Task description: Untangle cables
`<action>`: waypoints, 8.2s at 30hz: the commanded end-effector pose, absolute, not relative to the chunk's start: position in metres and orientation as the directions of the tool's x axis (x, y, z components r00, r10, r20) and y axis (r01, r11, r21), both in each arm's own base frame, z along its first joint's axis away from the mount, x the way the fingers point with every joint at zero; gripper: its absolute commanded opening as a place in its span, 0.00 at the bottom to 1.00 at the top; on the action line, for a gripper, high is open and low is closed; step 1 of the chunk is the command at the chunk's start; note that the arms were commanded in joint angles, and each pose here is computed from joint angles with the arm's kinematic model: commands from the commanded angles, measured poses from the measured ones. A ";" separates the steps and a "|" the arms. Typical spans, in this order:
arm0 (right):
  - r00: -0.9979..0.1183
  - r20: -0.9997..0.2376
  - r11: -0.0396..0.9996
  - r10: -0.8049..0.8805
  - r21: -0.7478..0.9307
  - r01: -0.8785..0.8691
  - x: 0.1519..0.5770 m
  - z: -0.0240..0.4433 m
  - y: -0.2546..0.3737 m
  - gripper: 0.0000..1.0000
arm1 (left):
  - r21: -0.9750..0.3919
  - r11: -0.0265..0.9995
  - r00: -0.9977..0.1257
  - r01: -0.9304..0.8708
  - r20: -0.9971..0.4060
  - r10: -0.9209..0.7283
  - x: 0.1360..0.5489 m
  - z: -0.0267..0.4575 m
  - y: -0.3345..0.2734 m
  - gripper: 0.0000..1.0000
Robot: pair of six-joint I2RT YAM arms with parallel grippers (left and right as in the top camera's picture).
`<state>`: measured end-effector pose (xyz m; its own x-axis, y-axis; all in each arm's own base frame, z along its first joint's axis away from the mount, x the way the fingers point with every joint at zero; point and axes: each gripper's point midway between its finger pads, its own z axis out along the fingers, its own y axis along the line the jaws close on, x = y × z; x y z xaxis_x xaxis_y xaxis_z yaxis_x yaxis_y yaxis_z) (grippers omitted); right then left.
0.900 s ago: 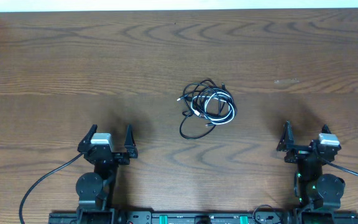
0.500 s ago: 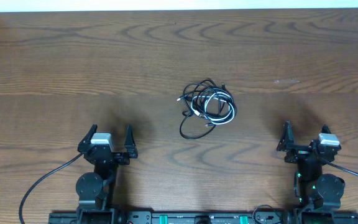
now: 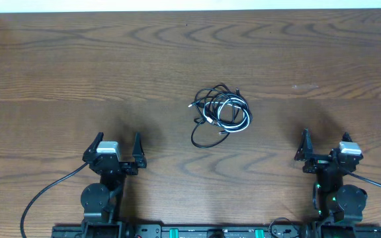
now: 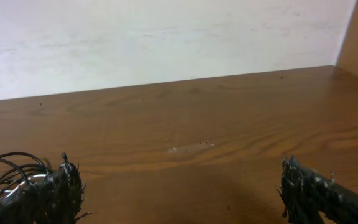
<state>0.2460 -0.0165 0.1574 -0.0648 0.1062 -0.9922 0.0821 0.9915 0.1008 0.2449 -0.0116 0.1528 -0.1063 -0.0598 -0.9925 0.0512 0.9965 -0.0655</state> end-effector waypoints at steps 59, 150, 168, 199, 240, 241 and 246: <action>-0.063 -0.991 0.990 0.118 0.112 0.087 0.246 0.157 -0.017 0.99 | -0.054 0.997 -0.154 0.053 -0.987 -0.045 0.244 0.137 -0.012 0.98; -0.063 -0.991 0.990 0.118 0.112 0.087 0.246 0.157 -0.017 0.99 | -0.054 0.997 -0.154 0.053 -0.987 -0.045 0.244 0.137 -0.012 0.98; -0.063 -0.991 0.990 0.118 0.112 0.087 0.246 0.157 -0.017 0.99 | -0.054 0.997 -0.154 0.053 -0.987 -0.045 0.244 0.137 -0.012 0.98; -0.063 -0.991 0.990 0.118 0.112 0.087 0.246 0.157 -0.017 0.99 | -0.062 0.995 0.204 0.075 -0.976 -0.076 0.241 0.226 -0.012 0.98; -0.062 -0.991 0.990 0.118 0.112 0.087 0.246 0.157 -0.017 0.99 | -0.287 0.928 0.488 0.236 -0.791 -0.369 0.233 0.427 -0.010 0.98; -0.063 -0.991 0.990 0.118 0.112 0.087 0.246 0.157 -0.017 0.99 | -0.281 0.927 0.467 0.246 -0.804 -0.368 0.238 0.429 -0.014 0.98; -0.063 -0.991 0.990 0.118 0.112 0.087 0.246 0.157 -0.017 0.99 | -0.279 0.908 0.233 0.313 -0.904 -0.359 0.267 0.433 -0.040 0.98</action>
